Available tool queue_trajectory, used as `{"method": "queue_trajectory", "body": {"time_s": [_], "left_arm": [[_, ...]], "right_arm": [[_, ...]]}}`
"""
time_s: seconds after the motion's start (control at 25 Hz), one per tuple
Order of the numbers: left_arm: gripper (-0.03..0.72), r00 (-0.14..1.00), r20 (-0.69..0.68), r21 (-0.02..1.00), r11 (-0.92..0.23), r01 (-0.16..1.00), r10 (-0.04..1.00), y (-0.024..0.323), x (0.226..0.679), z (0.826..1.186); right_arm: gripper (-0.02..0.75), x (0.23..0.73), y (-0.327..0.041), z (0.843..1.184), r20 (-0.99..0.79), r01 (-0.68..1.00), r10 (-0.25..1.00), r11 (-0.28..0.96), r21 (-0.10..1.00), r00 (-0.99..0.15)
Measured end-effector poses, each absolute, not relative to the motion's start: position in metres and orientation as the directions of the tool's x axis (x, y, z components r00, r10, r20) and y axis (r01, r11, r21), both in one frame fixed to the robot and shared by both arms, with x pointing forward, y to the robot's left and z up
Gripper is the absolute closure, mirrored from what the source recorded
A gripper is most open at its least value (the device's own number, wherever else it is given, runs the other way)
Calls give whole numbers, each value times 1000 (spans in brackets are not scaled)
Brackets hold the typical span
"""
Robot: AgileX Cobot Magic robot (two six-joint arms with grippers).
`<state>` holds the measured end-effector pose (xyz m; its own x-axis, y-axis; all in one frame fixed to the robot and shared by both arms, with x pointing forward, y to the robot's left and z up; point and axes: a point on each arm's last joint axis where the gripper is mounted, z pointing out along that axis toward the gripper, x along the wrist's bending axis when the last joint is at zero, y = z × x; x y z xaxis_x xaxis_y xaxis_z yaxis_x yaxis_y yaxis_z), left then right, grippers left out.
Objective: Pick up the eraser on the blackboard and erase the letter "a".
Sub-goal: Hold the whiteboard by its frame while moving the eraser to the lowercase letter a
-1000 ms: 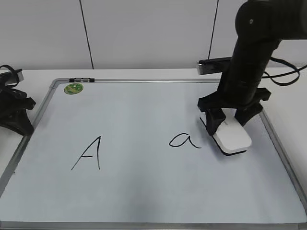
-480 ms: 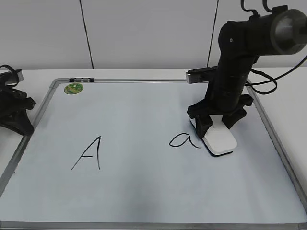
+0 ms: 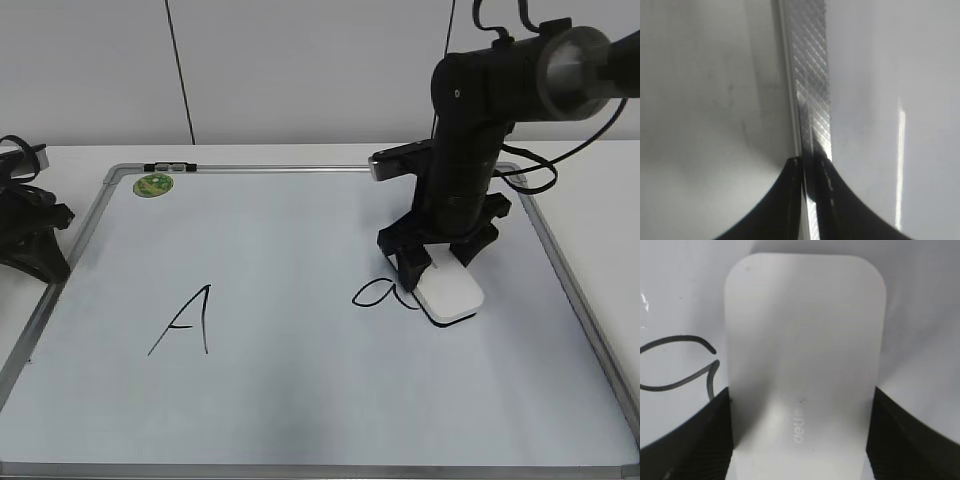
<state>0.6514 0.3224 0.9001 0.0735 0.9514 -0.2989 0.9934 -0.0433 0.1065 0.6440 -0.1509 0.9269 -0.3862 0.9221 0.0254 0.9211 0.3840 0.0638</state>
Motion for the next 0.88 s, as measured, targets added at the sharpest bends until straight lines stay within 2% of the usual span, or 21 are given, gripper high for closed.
{"method": "queue_trajectory", "body": {"time_s": [0.56,0.88], "left_arm": [[653,70,-303,107,-39,993,950,322,651,900],[653,67,-303,107,-36,994,951,324,651,900]], "right_arm": [[211,601,-60,924,31,807,808,584,82,-588],[211,592,-46,924,19,781,782,619,84,-623]]}}
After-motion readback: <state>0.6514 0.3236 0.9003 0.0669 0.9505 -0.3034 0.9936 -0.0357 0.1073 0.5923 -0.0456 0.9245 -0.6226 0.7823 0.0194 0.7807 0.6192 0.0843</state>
